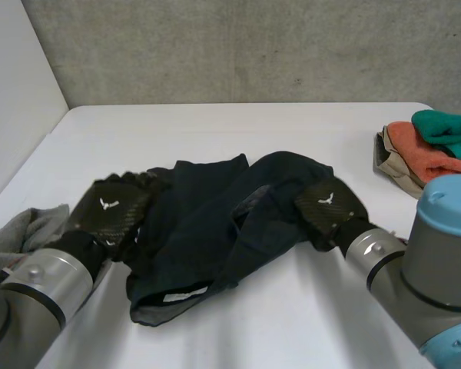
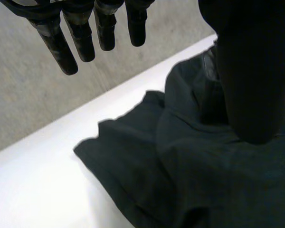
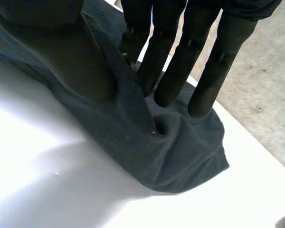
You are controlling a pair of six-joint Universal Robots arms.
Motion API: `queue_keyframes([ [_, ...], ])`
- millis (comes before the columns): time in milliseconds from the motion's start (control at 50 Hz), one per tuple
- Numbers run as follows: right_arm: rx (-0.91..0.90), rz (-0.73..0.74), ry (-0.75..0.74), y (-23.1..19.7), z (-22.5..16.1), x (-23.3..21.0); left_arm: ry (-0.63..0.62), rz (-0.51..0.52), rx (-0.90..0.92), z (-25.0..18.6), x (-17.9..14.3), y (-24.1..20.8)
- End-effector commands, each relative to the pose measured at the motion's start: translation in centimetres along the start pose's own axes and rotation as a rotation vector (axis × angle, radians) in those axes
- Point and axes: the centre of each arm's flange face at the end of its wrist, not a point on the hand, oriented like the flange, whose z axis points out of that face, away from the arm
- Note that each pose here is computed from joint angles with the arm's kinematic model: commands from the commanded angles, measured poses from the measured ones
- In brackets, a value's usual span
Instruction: Fold the laundry.
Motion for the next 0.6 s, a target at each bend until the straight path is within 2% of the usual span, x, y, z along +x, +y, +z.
queue_keyframes([
  [20, -0.054, -0.096, 0.193, 0.8, 1.4, 6.7, -0.015, -0.002, 0.149, -1.2, -1.2, -3.6],
  [140, -0.123, -0.194, 0.256, 2.8, 3.4, 10.3, -0.011, 0.002, 0.159, -1.2, -2.0, -3.9],
  [220, -0.143, -0.193, 0.241, 3.1, 4.1, 10.0, -0.017, -0.009, 0.115, -0.3, -2.5, -2.9],
  [320, -0.103, -0.167, 0.233, 1.3, 3.7, 8.8, -0.009, -0.021, 0.052, 0.3, -2.4, -1.5],
  [500, 0.067, -0.020, 0.226, -5.9, -2.5, 6.0, -0.011, -0.028, 0.022, 0.7, -2.3, -0.5],
  [560, 0.045, 0.062, 0.185, -6.2, -4.4, 4.5, -0.013, -0.027, 0.025, 0.9, -2.5, -0.5],
  [600, -0.033, 0.153, 0.128, -4.9, -5.8, 2.4, -0.018, -0.029, 0.029, 1.0, -2.6, -0.5],
])
